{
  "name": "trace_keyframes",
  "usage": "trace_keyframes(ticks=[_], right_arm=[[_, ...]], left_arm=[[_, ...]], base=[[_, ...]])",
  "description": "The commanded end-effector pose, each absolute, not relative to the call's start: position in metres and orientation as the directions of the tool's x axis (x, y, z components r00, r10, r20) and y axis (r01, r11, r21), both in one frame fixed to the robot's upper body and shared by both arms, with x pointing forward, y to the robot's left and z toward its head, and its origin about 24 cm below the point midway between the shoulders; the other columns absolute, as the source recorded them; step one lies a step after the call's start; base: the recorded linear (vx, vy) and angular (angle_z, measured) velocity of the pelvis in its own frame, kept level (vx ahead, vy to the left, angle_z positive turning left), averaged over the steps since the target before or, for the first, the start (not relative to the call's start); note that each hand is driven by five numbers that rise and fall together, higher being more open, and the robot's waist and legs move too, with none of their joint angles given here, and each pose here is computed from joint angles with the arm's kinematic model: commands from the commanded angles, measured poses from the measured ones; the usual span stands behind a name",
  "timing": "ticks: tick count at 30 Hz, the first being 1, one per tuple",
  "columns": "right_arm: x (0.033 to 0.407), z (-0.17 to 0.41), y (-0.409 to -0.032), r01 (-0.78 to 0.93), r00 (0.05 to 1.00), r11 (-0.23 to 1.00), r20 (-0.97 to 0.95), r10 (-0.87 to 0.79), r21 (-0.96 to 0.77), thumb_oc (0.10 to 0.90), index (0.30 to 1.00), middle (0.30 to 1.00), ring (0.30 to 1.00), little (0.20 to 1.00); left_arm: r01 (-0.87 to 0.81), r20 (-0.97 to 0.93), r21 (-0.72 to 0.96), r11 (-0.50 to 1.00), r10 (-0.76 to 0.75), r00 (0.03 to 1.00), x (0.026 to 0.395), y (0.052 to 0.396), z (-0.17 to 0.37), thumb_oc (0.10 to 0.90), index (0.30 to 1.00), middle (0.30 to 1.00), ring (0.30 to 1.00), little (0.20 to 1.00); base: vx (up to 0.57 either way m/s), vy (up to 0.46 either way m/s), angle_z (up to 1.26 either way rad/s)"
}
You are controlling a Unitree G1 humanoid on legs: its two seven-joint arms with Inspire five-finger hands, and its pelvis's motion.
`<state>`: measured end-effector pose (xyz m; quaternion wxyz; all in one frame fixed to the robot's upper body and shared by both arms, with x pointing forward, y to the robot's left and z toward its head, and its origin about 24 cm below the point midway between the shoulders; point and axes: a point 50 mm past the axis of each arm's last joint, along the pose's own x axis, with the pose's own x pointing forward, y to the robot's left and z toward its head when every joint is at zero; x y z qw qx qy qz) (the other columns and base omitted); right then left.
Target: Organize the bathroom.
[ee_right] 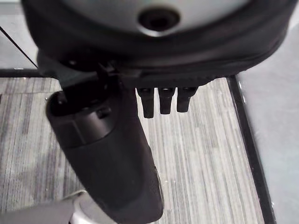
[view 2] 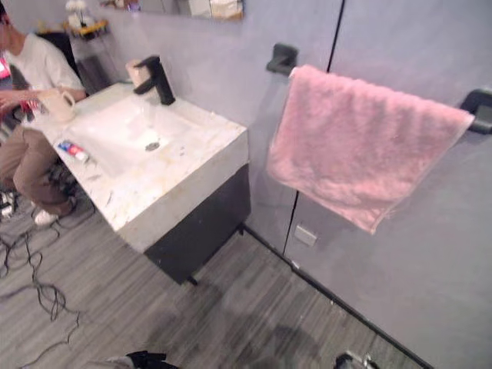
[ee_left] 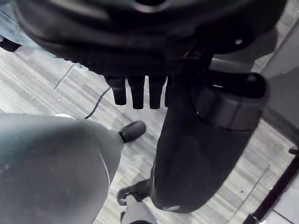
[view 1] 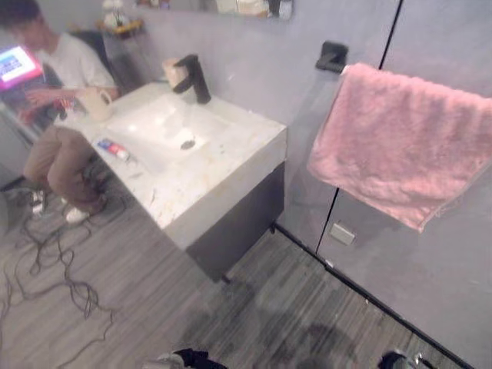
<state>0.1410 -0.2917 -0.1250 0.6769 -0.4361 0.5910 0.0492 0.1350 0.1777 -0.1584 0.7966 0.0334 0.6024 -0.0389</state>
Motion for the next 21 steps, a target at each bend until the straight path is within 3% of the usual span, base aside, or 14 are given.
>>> trace_keyframes(ticks=[1, 4, 12, 21], right_arm=[[0.132, -0.121, -0.307, -0.616, 0.28, 0.573, -0.83, -0.483, -0.541, 0.8, 0.9, 0.9, 0.9, 0.9], [0.127, -0.125, -0.302, -0.64, 0.267, 0.569, -0.844, -0.466, -0.516, 0.8, 0.9, 0.9, 0.9, 0.9], [0.093, -0.143, -0.283, -0.542, 0.143, 0.7, -0.872, -0.468, -0.465, 0.8, 0.9, 0.9, 0.9, 0.9], [0.108, -0.144, -0.271, -0.588, 0.205, 0.673, -0.887, -0.413, -0.449, 0.8, 0.9, 0.9, 0.9, 0.9]], left_arm=[[0.001, -0.951, 0.061, 0.998, 0.058, 0.304, 0.135, 0.198, -0.156, 0.8, 0.9, 0.9, 0.9, 0.9], [-0.062, -0.96, 0.098, 0.993, 0.11, 0.257, 0.122, 0.208, -0.158, 0.8, 0.9, 0.9, 0.9, 0.9], [0.03, -0.966, 0.15, 0.988, 0.14, 0.218, 0.093, 0.243, -0.159, 0.8, 0.9, 0.9, 0.9, 0.9], [-0.016, -0.965, 0.141, 0.99, 0.141, 0.222, 0.085, 0.234, -0.163, 0.8, 0.9, 0.9, 0.9, 0.9]], base=[[-0.26, 0.356, -0.11], [-0.21, 0.177, -0.22], [-0.21, -0.03, 0.46], [-0.2, -0.11, 0.38]])
